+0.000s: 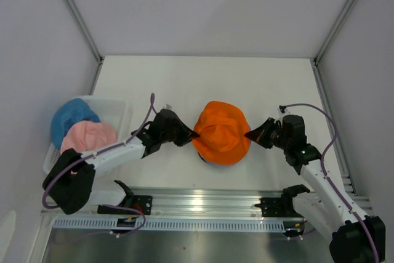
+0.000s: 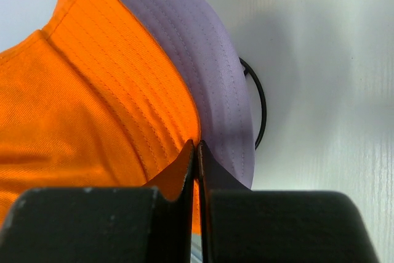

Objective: Stack the hats

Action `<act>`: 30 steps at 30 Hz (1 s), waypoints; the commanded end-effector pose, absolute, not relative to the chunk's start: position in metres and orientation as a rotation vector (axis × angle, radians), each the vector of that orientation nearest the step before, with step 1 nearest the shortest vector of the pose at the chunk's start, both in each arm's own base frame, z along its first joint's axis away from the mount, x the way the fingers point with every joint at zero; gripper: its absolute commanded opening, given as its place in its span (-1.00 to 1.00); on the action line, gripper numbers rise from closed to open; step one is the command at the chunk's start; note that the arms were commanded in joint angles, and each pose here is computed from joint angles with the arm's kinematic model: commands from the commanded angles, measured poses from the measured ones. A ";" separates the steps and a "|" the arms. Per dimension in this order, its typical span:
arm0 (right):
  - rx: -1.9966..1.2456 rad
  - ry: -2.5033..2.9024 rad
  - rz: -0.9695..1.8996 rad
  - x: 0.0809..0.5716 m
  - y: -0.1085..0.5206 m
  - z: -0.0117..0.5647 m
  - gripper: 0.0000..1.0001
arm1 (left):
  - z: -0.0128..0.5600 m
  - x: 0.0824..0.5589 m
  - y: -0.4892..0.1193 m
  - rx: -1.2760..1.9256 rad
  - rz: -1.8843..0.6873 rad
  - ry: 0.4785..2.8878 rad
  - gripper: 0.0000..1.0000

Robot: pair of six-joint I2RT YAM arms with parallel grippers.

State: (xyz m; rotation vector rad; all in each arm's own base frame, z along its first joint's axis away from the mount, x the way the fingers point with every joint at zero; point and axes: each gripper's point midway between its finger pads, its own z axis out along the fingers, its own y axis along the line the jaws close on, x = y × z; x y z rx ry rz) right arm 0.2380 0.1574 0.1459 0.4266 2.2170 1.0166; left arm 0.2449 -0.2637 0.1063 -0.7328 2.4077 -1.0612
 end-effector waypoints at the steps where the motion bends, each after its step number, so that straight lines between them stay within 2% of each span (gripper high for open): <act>1: 0.427 2.184 0.971 0.248 0.153 0.154 -1.00 | 0.048 0.224 -0.246 -0.735 -0.854 2.594 -0.99; 7: 0.435 2.207 0.895 0.249 0.145 0.143 -1.00 | 0.057 0.232 -0.246 -0.646 -0.813 2.542 -0.99; 14: 0.444 2.283 0.762 0.246 0.131 0.125 -1.00 | 0.048 0.220 -0.222 -0.615 -0.680 2.564 -0.36; 16: 0.424 2.299 0.762 0.245 0.132 0.126 -1.00 | 0.051 0.218 -0.220 -0.575 -0.661 2.574 -0.23; 17: 0.413 2.310 0.769 0.245 0.134 0.126 -1.00 | 0.053 0.216 -0.218 -0.560 -0.644 2.578 -0.05; 19: 0.386 2.301 0.776 0.248 0.136 0.136 -0.95 | 0.064 0.221 -0.215 -0.526 -0.630 2.546 0.12; 20: 0.377 2.309 0.771 0.247 0.136 0.138 -0.82 | 0.073 0.221 -0.214 -0.514 -0.638 2.524 0.32; 21: 0.362 2.292 0.771 0.251 0.136 0.148 -0.37 | 0.078 0.222 -0.213 -0.476 -0.638 2.512 0.40; 22: 0.342 2.292 0.762 0.252 0.136 0.152 -0.12 | 0.091 0.230 -0.216 -0.467 -0.650 2.473 0.47; 23: 0.343 2.315 0.744 0.251 0.134 0.151 0.05 | 0.094 0.230 -0.213 -0.458 -0.632 2.471 0.52; 24: 0.332 2.301 0.741 0.254 0.134 0.161 0.41 | 0.105 0.235 -0.213 -0.448 -0.627 2.449 0.53; 27: 0.331 2.335 0.691 0.251 0.128 0.167 0.83 | 0.133 0.244 -0.198 -0.422 -0.530 2.404 0.61; 29: 0.295 2.329 0.648 0.251 0.123 0.188 0.89 | 0.157 0.250 -0.179 -0.448 -0.470 2.372 0.93; 30: 0.279 2.285 0.634 0.257 0.121 0.211 0.92 | 0.170 0.251 -0.171 -0.416 -0.464 2.344 0.99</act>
